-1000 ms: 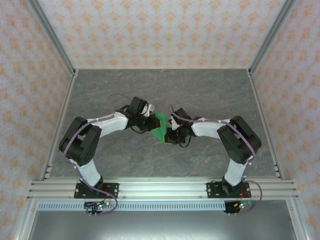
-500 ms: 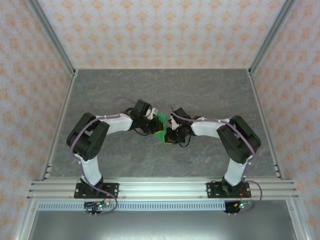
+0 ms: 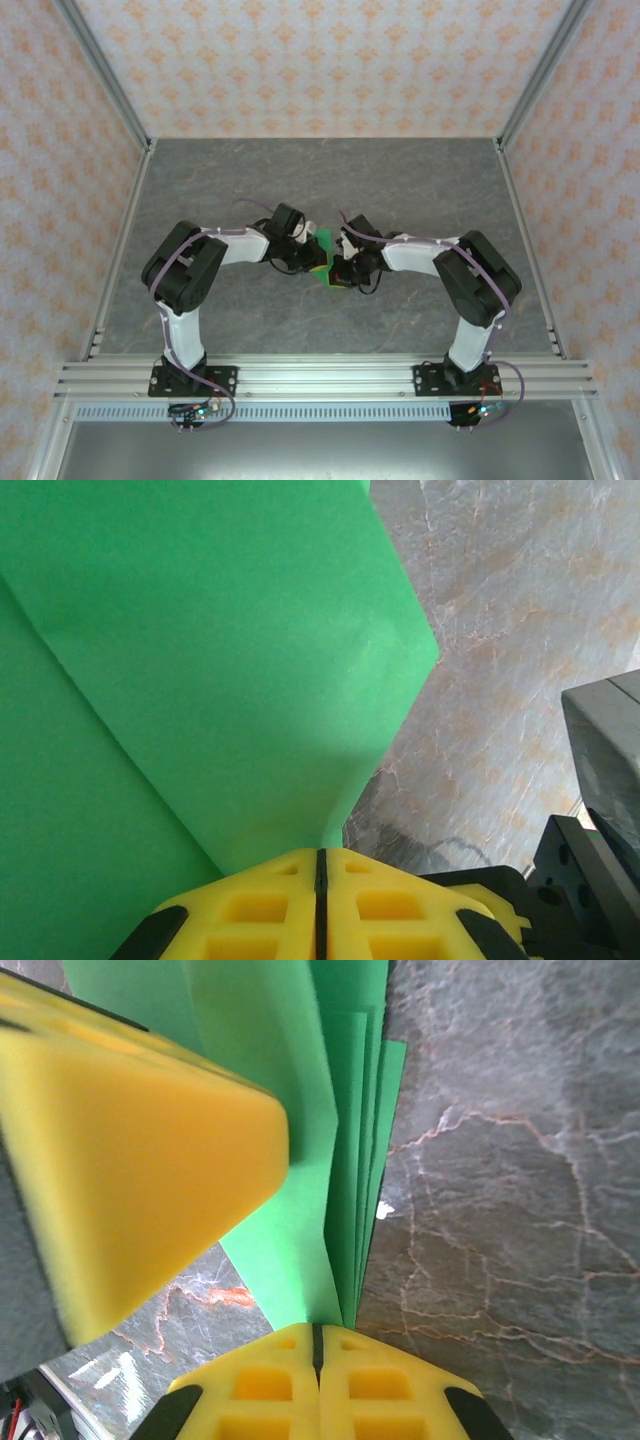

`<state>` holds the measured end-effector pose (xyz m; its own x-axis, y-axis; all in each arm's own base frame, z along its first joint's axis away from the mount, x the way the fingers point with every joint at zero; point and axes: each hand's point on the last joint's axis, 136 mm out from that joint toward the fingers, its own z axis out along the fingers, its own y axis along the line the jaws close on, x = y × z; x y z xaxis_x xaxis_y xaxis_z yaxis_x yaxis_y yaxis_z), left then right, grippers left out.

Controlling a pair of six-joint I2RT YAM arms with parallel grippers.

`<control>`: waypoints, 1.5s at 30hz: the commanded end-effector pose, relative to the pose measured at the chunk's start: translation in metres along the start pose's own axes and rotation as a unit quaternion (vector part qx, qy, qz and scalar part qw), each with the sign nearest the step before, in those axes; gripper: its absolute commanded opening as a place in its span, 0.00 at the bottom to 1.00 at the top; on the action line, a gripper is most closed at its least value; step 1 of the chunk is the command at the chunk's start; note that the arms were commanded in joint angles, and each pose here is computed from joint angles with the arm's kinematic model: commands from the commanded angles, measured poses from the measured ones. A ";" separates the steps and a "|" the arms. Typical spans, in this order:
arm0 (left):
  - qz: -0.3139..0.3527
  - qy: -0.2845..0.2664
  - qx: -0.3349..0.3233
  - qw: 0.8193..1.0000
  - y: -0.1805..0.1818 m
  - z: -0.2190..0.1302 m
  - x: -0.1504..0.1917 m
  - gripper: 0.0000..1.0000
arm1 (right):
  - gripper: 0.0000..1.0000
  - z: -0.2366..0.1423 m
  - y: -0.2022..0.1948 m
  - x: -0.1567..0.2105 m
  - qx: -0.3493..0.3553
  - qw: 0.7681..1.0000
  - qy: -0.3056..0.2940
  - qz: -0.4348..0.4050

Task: Fold a paper plane with a square sheet of paper (fold left side to right side)
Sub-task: Fourth fold the wing at the center of the table.

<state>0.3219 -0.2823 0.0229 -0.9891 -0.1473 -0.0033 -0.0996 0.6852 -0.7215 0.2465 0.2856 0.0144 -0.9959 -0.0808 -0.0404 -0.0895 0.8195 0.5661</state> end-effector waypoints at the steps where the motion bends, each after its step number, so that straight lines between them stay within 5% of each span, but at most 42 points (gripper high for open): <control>1: -0.005 0.000 -0.027 1.000 0.015 0.010 0.000 0.09 | 0.00 0.018 -0.083 0.050 0.154 0.984 0.072 0.045; 13: -0.009 -0.013 -0.084 0.996 0.048 0.016 -0.013 0.08 | 0.00 0.013 -0.092 0.056 0.176 0.980 0.083 0.040; 45: -0.019 -0.078 -0.092 0.992 0.086 -0.050 -0.146 0.08 | 0.00 0.010 -0.092 0.063 0.176 0.979 0.096 0.038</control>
<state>0.4126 -0.2233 0.0178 -0.9860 -0.1668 0.0087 -0.1258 0.7073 -0.6957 0.2467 0.2834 0.0129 -0.9920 -0.1114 -0.0591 -0.1255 0.8282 0.5462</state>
